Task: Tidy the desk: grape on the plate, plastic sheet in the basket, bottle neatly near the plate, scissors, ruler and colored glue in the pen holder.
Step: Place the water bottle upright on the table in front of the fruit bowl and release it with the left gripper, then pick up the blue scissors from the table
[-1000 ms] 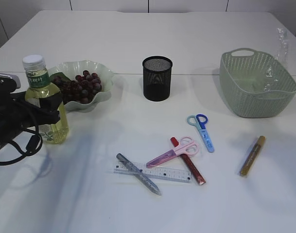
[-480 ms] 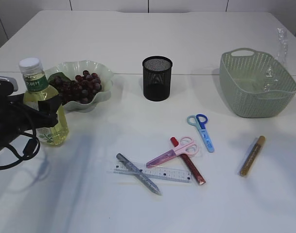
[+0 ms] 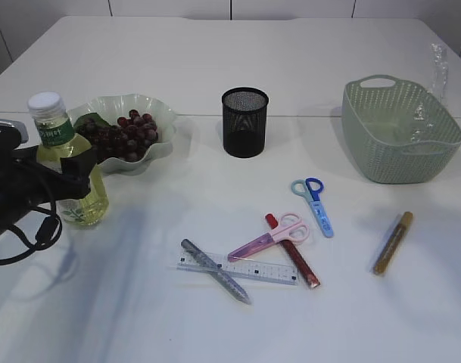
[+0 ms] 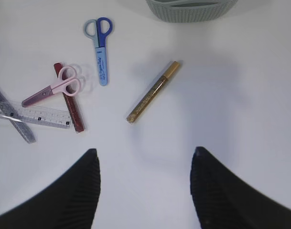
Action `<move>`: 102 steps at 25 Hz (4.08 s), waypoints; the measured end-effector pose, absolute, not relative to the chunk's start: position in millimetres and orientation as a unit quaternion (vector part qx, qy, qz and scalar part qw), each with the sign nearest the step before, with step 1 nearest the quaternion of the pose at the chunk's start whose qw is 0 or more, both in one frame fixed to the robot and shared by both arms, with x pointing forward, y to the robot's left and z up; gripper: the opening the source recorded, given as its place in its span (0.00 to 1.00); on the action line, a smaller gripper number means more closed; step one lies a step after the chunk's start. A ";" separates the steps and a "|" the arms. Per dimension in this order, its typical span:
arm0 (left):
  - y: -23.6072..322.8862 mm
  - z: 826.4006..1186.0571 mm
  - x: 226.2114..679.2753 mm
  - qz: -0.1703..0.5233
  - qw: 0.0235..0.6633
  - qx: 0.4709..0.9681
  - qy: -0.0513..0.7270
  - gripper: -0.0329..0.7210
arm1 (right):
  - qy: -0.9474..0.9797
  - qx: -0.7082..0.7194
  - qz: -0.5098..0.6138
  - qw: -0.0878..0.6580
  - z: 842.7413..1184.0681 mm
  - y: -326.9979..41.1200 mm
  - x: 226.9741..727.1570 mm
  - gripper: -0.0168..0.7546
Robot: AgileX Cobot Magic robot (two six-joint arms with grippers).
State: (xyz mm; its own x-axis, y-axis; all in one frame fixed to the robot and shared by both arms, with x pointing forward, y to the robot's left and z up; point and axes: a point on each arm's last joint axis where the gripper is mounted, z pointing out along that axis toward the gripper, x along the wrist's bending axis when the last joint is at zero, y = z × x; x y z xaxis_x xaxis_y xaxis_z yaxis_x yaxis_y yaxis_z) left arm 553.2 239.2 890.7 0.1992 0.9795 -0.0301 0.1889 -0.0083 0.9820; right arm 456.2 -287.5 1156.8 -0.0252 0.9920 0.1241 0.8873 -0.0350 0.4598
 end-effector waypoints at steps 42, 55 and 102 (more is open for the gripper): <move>238.5 977.2 533.4 0.452 0.584 0.534 0.412 0.82 | 0.684 0.687 0.213 0.123 1156.8 -287.5 456.2 0.61; 243.6 1019.9 511.8 0.450 0.569 0.545 0.420 0.82 | 0.684 0.687 0.213 0.122 1156.8 -287.4 456.2 0.61; 271.1 1154.4 395.2 0.338 0.425 0.638 0.546 0.69 | 0.728 0.663 0.171 0.028 1115.4 -237.5 491.1 0.61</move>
